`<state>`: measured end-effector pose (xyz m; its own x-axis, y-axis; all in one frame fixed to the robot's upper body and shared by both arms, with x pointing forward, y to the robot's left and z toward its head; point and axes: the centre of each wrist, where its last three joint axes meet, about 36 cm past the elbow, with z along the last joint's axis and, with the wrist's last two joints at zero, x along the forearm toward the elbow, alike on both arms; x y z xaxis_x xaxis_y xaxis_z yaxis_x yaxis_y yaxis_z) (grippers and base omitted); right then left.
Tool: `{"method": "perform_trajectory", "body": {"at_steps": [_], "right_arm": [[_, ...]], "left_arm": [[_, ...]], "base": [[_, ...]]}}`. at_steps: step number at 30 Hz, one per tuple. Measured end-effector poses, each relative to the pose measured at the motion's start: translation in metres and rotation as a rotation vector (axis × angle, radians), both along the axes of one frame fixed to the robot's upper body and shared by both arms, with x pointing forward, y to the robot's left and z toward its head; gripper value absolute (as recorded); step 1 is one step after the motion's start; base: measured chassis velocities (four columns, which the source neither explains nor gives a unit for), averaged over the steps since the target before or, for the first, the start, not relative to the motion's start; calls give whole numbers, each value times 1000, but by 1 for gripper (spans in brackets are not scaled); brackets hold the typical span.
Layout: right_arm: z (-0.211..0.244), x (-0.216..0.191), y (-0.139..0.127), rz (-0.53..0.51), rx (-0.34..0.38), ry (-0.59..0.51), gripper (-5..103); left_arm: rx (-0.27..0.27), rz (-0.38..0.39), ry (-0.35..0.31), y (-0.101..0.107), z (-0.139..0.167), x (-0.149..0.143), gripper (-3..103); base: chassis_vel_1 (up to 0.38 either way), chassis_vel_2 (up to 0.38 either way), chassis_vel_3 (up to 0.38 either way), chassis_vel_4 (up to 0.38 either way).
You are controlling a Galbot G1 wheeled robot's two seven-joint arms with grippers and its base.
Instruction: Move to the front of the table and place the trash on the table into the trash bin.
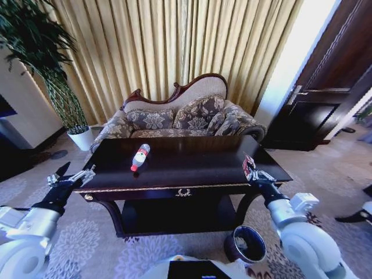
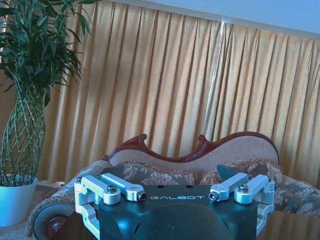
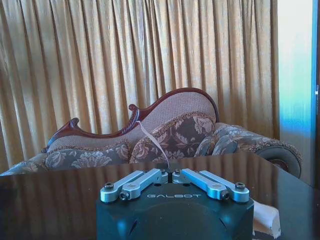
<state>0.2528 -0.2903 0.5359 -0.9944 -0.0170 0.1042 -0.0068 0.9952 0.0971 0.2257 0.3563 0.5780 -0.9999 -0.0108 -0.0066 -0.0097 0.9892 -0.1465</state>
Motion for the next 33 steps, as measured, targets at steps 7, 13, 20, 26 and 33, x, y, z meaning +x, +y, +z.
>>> {"method": "perform_trajectory", "body": {"at_steps": [7,13,20,26,33], "right_arm": [[-4,0,1,-6,3,5,0],[-7,0,0,-13,1,7,0],[-8,0,0,-18,2,10,0],[-10,0,2,-16,4,15,0],[-17,3,0,-24,-2,19,0]], "left_arm": [[2,-1,1,1,0,1,100],[-1,-1,4,1,-2,1,100],[-2,-2,4,2,-3,1,100],[-1,-9,5,3,-4,2,100],[2,-8,7,5,-5,2,100]], "base": [[20,-21,-22,20],[46,-46,-53,34],[61,-73,-56,62],[71,-77,-76,78],[75,-80,-60,72]]}}
